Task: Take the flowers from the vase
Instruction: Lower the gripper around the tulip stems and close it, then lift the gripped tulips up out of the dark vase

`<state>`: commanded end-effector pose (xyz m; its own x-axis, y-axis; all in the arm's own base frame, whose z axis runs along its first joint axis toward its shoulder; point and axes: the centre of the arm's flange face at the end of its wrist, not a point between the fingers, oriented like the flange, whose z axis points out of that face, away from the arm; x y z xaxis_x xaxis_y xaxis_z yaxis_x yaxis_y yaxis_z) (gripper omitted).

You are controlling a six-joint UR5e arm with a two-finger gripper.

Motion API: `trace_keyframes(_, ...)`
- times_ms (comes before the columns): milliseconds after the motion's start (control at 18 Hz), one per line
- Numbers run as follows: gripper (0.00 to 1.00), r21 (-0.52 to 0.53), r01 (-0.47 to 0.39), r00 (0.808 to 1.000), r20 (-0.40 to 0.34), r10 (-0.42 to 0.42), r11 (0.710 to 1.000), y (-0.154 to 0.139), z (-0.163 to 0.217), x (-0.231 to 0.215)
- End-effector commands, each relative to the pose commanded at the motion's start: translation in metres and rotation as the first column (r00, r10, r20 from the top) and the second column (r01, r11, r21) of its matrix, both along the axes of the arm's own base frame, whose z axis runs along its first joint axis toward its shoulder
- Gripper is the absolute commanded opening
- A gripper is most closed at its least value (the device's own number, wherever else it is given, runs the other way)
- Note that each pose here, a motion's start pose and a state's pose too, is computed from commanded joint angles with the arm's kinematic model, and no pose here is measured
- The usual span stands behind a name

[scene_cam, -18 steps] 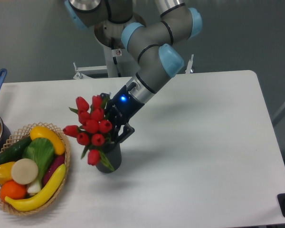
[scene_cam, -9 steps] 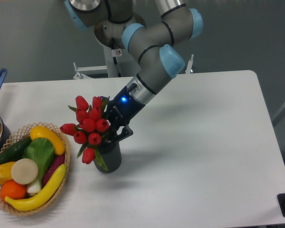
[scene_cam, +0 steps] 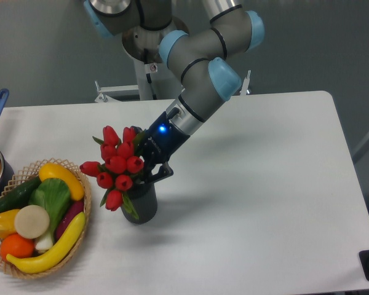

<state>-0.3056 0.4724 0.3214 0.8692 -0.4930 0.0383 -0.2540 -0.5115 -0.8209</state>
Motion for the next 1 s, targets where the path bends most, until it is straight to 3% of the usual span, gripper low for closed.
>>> trace_keyframes(500, 0.47, 0.063, -0.076, 0.995, 0.075, 0.071, 0.995, -0.007, 0.044, -0.004)
trace_keyframes(1000, 0.46, 0.054, -0.201, 0.965, 0.180, 0.189, 0.978, -0.011, 0.109, -0.008)
